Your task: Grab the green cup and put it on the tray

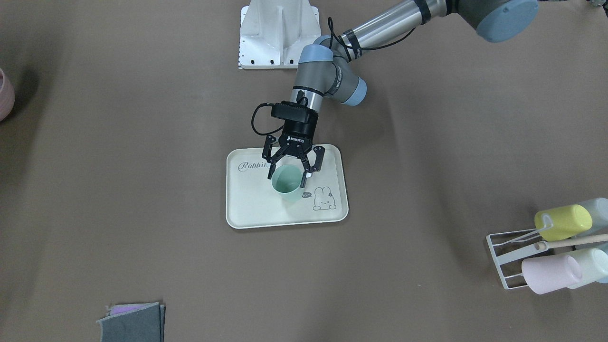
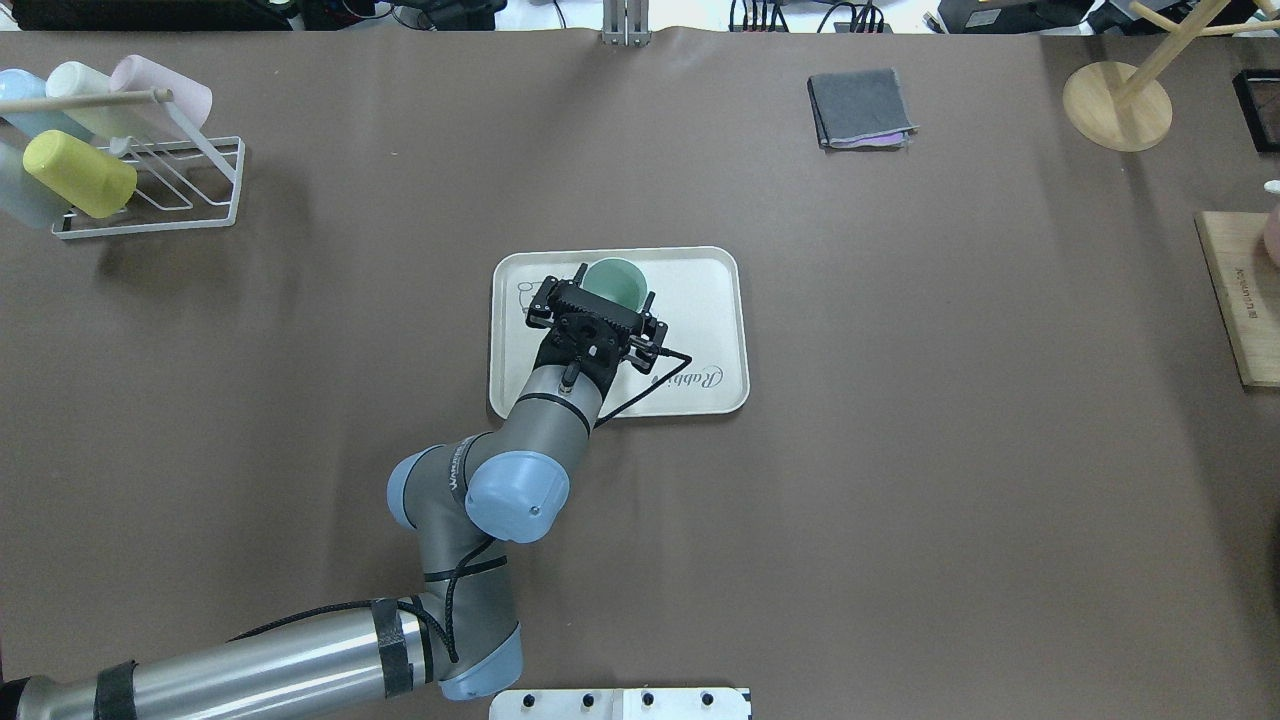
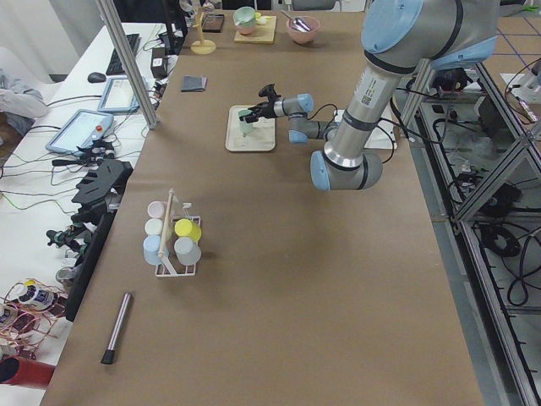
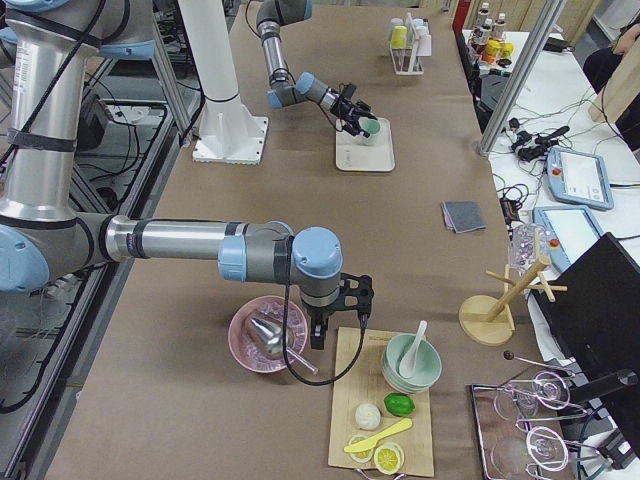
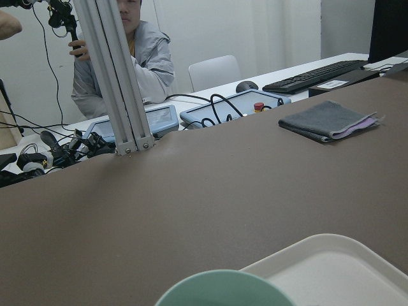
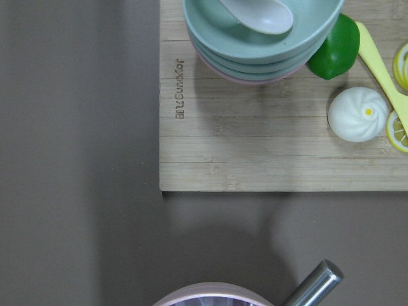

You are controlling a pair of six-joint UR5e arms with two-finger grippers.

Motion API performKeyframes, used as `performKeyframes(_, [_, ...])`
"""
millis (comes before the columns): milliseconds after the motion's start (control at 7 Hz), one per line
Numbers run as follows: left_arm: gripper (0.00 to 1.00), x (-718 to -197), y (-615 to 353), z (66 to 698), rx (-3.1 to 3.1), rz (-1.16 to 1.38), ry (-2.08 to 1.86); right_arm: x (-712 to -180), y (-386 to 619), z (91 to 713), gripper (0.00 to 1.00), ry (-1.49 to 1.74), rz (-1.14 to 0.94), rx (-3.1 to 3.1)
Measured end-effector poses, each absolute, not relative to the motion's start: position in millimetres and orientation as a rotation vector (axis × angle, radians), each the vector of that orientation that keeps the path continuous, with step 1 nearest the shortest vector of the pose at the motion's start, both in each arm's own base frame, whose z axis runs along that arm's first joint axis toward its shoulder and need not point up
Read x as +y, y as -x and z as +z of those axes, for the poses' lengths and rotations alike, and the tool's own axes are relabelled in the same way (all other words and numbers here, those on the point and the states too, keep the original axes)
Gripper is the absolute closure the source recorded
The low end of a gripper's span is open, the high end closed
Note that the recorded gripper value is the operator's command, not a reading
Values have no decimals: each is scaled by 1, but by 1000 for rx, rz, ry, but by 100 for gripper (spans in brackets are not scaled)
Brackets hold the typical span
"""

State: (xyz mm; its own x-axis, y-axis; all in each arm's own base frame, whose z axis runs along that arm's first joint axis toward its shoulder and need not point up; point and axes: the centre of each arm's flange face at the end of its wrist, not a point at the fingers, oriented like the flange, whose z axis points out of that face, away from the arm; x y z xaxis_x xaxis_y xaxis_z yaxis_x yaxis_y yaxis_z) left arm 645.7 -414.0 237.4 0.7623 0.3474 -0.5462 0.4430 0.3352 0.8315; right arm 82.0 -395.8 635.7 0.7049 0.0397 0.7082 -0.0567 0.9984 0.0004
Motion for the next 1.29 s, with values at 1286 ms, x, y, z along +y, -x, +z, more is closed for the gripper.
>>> performKeyframes(1286, [3,-425,-557,183,744,2,-1406,-396,-82,636,0,-22,53,-785])
